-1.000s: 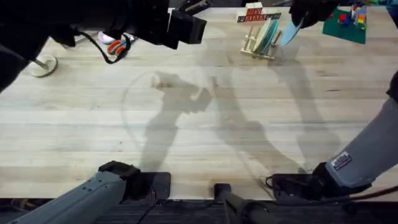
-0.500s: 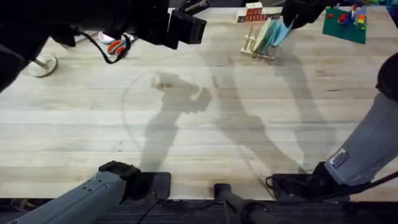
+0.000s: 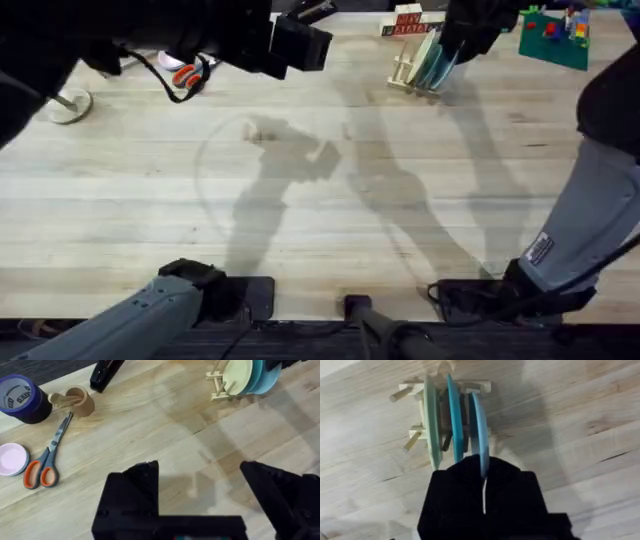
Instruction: Pick up the plates from the table one by one and place each into a slot on the dish rack.
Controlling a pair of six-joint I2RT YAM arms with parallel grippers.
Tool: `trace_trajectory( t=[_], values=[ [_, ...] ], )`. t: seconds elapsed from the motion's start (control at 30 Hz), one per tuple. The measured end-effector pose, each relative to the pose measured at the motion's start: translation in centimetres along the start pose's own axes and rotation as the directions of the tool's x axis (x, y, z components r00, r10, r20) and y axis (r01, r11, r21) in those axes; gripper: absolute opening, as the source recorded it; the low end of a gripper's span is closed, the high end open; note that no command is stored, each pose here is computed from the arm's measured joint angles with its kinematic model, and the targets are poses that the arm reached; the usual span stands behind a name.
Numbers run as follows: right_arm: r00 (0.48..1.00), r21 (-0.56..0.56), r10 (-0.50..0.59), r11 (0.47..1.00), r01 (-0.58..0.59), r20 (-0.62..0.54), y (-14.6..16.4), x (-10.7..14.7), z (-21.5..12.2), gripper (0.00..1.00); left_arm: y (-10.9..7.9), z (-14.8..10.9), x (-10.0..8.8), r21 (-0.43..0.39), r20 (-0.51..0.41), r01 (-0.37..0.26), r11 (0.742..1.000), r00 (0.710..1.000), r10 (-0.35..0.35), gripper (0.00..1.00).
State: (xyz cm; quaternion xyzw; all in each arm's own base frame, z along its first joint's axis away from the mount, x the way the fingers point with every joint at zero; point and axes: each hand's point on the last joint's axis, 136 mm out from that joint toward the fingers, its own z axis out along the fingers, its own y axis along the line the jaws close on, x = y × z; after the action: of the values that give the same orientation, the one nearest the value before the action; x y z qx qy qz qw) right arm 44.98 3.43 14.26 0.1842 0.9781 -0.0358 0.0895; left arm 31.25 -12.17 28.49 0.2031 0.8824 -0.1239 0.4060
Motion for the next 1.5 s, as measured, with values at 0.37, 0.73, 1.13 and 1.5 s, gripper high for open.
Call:
trace_trajectory(
  t=[0.37,0.73,1.13,1.5],
  values=[
    [1.0,0.001,-0.001,1.0,0.001,-0.006,0.0,0.1,0.3,0.078,0.0,0.0,0.0,0.0,-0.001,0.0,1.0,1.0,0.0,0.993],
    [1.0,0.006,-0.006,1.0,0.006,-0.015,-0.1,0.3,0.3,0.2,0.0,0.0,0.0,0.0,0.0,0.0,1.0,1.0,0.0,0.993],
    [0.998,0.027,-0.018,0.999,0.019,-0.059,-1.5,2.1,-3.1,0.655,0.0,0.0,0.0,0.0,-0.001,0.0,1.0,1.0,0.0,0.994],
    [0.981,-0.095,-0.065,0.992,0.083,0.181,-2.8,4.6,-15.7,0.996,0.0,0.0,0.0,0.0,0.0,0.0,1.0,1.0,0.0,0.993]
  ],
)
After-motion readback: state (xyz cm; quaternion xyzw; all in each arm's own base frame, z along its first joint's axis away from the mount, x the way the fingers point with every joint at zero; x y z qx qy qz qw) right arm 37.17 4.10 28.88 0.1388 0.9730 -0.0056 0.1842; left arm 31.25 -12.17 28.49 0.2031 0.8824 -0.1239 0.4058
